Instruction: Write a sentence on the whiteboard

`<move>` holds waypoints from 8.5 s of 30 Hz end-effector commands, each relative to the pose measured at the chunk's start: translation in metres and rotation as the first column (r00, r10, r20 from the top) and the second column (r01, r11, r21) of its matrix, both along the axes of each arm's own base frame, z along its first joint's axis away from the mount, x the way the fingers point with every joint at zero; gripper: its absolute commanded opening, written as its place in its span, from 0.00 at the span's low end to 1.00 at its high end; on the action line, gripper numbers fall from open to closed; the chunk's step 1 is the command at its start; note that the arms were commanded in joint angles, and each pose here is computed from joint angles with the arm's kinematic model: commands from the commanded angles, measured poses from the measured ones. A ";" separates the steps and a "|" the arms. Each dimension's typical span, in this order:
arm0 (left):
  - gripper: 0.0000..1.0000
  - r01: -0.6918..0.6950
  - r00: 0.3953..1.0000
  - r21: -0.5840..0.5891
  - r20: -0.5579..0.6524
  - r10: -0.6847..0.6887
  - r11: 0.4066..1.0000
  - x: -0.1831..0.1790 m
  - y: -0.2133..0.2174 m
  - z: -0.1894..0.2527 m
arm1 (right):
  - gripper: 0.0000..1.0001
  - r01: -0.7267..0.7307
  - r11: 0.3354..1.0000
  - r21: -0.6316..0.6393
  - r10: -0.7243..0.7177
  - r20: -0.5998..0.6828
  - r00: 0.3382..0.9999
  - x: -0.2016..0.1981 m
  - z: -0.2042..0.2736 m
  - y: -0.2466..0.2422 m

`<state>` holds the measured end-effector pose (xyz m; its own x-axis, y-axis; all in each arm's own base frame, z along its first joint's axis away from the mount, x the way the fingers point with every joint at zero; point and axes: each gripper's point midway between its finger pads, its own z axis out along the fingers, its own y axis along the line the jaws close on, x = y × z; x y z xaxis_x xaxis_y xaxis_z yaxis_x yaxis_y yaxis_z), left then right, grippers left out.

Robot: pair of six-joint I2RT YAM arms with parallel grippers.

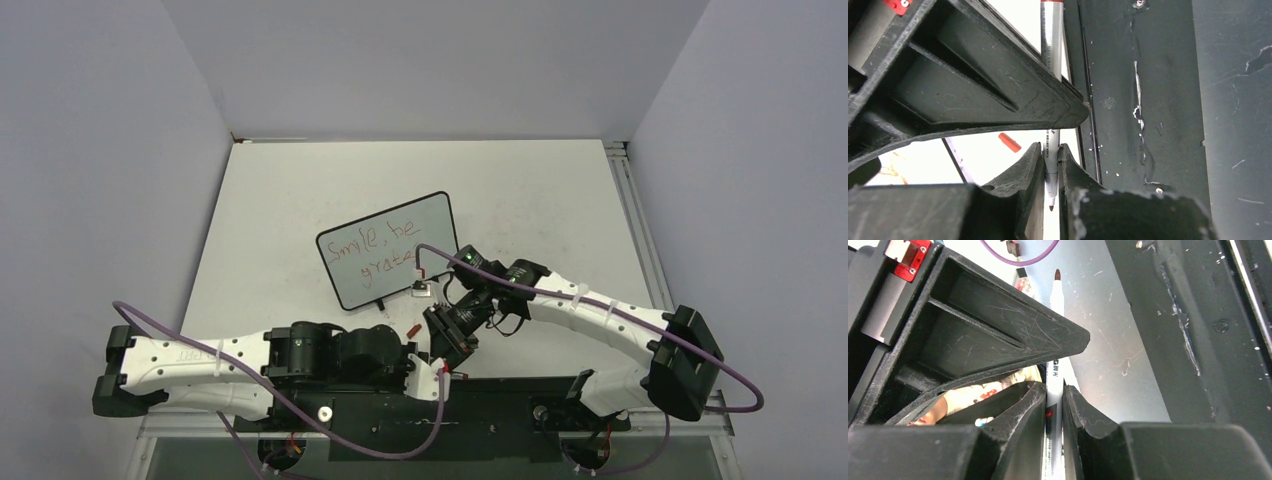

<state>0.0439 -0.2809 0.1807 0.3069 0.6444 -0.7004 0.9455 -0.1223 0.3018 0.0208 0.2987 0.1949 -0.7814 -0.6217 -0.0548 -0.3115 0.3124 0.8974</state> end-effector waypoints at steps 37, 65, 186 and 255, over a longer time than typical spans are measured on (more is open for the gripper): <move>0.00 -0.290 0.904 -0.200 -0.377 0.200 0.936 0.041 -0.013 0.002 | 0.47 0.346 0.901 0.261 -0.425 0.373 0.825 0.071 0.016 0.009; 0.00 -0.292 0.892 -0.198 -0.410 0.191 0.936 0.042 -0.016 0.001 | 0.21 0.319 0.915 0.245 -0.391 0.354 0.849 0.055 0.009 0.004; 0.56 -0.969 0.243 -0.207 -0.667 0.705 0.138 0.245 0.184 0.023 | 0.05 0.672 0.607 0.424 -0.605 0.795 0.044 0.260 -0.065 -0.011; 0.56 -0.969 0.244 -0.198 -0.672 0.699 0.147 0.245 0.182 0.021 | 0.05 0.604 0.615 0.508 -0.641 0.767 0.008 0.263 -0.032 0.018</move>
